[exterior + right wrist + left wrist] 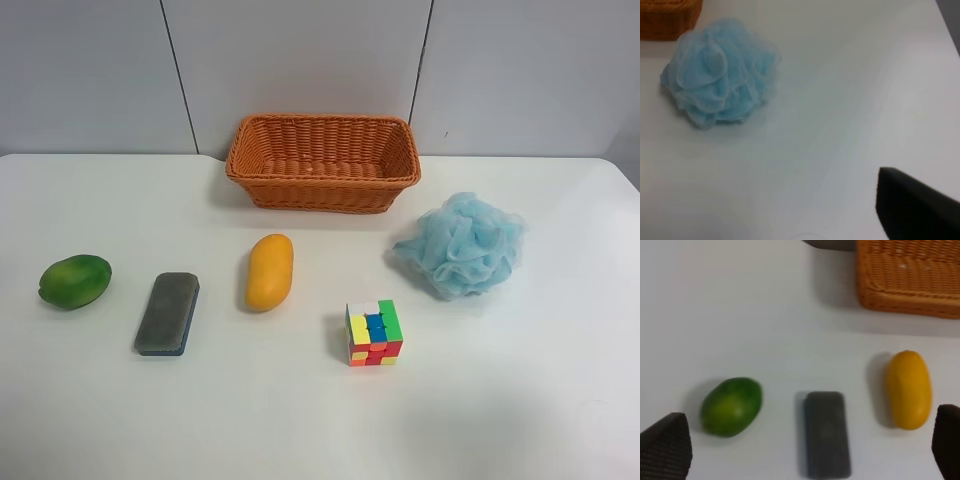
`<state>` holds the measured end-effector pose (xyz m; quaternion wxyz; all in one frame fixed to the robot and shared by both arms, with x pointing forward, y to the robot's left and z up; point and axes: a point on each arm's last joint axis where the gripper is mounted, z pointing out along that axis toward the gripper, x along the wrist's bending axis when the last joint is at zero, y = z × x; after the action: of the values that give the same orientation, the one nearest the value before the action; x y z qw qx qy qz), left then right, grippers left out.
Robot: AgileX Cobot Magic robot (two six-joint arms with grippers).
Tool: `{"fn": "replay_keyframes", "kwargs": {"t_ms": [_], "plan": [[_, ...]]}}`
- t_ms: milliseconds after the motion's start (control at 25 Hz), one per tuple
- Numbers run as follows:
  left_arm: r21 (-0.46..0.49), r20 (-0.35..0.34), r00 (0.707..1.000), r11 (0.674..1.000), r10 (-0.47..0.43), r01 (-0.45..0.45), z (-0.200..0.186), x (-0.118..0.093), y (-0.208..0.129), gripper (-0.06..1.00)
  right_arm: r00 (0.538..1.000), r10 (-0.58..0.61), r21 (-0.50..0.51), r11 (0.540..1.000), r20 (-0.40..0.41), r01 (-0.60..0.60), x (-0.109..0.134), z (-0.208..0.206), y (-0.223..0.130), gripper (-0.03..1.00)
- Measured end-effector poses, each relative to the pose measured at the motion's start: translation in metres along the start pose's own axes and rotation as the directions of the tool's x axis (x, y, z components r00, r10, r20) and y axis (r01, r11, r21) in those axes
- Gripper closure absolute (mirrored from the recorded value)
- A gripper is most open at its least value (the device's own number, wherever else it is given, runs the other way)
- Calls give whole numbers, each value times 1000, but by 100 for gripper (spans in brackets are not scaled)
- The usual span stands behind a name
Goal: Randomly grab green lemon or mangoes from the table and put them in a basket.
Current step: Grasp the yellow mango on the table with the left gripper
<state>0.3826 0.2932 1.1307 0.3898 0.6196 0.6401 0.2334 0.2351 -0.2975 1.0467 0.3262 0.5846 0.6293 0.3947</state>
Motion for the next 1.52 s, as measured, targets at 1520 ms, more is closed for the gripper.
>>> {"fn": "replay_keyframes", "kwargs": {"t_ms": [1520], "plan": [[475,217,974,865,60,-159,288,-126,-83,0,1000,0,-3,1000,0,0,0,0,0,-2]]}}
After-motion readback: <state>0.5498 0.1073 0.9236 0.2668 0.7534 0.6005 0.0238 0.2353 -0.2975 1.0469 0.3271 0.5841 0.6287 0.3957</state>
